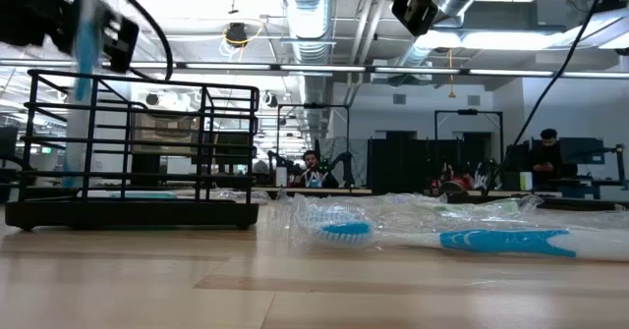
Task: Pick & Place toothbrushing station
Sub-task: Put the white blue toothbrush into the black toothbrush rack
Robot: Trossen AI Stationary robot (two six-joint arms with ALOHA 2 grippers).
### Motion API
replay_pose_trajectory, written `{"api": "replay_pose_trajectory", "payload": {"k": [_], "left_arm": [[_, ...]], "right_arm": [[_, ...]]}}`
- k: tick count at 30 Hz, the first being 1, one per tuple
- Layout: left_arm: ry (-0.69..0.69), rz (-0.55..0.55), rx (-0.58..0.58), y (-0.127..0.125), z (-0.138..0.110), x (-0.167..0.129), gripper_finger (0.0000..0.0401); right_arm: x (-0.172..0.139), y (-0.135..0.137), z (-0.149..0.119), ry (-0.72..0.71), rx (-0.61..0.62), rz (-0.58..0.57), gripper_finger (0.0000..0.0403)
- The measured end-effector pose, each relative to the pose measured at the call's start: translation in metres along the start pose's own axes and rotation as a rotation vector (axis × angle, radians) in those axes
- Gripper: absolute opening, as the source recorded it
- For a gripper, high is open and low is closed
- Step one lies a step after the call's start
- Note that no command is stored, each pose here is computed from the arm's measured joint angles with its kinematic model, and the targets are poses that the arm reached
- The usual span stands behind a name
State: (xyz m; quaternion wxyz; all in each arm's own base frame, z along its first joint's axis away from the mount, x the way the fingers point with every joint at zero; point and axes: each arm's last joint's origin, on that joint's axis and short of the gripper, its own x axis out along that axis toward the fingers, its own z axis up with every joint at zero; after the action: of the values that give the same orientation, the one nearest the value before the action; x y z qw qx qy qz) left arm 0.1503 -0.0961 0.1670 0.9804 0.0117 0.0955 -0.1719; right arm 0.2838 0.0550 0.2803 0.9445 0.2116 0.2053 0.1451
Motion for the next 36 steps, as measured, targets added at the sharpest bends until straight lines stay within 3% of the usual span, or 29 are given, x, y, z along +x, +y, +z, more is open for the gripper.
{"api": "replay_pose_trajectory", "payload": {"k": [10, 14, 18, 36], "left_arm": [[0.003, -0.007, -0.057, 0.000, 0.000, 0.000, 0.0145], [0.100, 0.023, -0.056, 0.001, -0.010, -0.001, 0.0139], [0.103, 0.041, -0.099, 0.002, -0.011, -0.001, 0.0132], [0.137, 0.078, -0.088, 0.003, -0.014, -0.001, 0.0127]], "right_arm": [[0.000, 0.002, -0.001, 0.003, -0.002, 0.005, 0.0131], [0.000, 0.001, -0.001, 0.003, -0.007, 0.004, 0.0131], [0.000, 0.002, -0.001, 0.004, -0.018, 0.005, 0.0131], [0.000, 0.001, -0.001, 0.004, -0.021, 0.004, 0.0131]]}}
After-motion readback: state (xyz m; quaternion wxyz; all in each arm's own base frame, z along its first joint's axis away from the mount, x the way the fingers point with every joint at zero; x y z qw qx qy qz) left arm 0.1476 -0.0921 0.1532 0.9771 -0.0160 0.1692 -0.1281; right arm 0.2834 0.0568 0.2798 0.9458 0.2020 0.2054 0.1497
